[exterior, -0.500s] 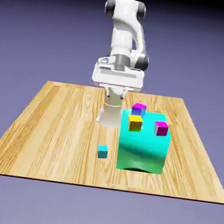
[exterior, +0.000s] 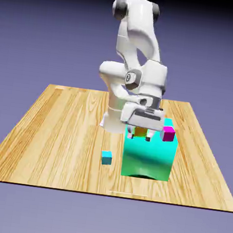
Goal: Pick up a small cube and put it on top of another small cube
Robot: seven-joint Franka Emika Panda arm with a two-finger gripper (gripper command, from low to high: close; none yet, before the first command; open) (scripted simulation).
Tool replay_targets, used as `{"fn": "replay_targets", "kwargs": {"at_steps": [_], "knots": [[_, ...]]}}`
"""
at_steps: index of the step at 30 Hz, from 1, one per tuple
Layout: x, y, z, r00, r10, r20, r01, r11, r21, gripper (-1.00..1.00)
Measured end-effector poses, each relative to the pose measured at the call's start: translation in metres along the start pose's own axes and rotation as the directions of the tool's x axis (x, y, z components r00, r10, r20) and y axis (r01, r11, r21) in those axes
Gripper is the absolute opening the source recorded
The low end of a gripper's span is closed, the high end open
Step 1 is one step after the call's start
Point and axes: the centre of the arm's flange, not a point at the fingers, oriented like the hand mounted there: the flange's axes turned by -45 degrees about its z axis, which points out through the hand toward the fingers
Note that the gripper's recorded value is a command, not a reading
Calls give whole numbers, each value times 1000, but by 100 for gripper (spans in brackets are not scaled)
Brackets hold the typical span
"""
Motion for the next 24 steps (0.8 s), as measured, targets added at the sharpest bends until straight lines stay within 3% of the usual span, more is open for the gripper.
{"fn": "replay_targets", "kwargs": {"at_steps": [6, 12, 21, 24], "knots": [[32, -18, 38, 977, -212, 17, 210, 975, 66, 0], [65, -16, 49, 935, -351, -53, 354, 931, 87, 0], [57, 77, 54, 918, -345, -197, 359, 932, 43, 0], [26, 101, 70, 919, -347, -187, 363, 930, 62, 0]]}}
